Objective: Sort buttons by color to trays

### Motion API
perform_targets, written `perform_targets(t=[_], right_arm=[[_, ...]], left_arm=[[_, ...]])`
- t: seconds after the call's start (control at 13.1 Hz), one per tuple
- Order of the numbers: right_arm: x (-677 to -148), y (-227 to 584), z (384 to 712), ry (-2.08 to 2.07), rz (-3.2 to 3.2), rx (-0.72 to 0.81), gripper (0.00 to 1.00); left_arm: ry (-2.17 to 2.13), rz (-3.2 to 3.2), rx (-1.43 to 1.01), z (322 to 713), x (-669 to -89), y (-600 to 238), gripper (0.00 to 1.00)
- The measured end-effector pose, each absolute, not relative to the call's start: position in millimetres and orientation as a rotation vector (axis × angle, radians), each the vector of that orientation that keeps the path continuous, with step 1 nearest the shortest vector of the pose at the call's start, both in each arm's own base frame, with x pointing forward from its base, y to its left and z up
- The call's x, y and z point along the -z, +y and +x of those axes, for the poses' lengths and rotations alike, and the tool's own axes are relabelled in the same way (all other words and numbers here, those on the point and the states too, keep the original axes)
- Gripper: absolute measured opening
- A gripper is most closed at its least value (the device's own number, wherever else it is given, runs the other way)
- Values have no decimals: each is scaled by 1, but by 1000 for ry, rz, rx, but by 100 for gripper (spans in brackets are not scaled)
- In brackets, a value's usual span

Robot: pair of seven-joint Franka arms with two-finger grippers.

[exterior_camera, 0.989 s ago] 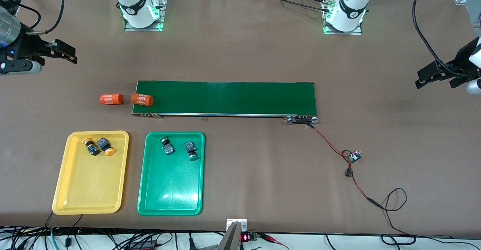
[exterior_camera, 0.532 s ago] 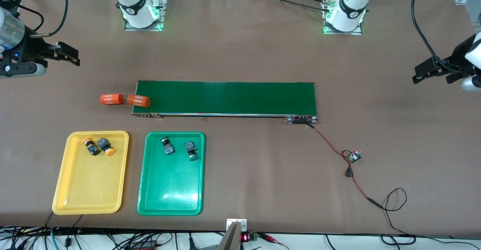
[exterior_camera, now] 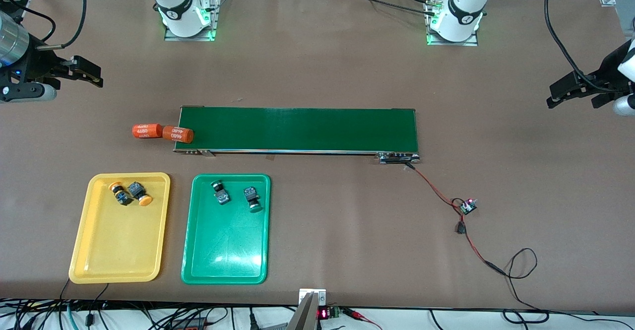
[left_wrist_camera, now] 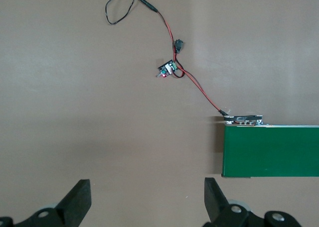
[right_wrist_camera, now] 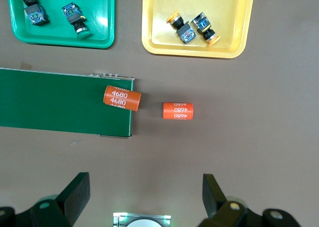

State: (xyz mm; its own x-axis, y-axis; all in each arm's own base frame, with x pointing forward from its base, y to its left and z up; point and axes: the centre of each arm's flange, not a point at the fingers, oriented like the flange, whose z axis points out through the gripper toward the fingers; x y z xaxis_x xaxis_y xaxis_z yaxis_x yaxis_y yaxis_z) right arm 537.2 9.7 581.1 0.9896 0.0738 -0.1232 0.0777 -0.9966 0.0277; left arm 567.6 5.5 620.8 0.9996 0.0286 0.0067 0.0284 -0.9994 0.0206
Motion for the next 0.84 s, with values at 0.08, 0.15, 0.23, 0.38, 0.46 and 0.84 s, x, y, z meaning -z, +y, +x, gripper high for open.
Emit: perform_targets(t=[0.08, 0.15, 0.23, 0.38, 0.46, 0.84], right_arm=[[-581, 10, 537, 118, 3101, 189, 100], [-581, 10, 537, 118, 3101, 188, 100], [-581, 10, 538, 119, 3101, 184, 100], [-582, 11, 539, 123, 3102, 165, 100], [-582, 13, 540, 127, 3104, 159, 100], [-576, 30, 547, 164, 3139, 133, 100]], left_arm=[[45, 3121, -9, 568, -620, 5, 100], [45, 3121, -8, 568, -620, 6, 100], [45, 3121, -8, 568, -620, 6, 100], [45, 3121, -9, 568, -620, 6, 100], [45, 3121, -9, 568, -619, 6, 100], [45, 3121, -9, 568, -619, 6, 100]])
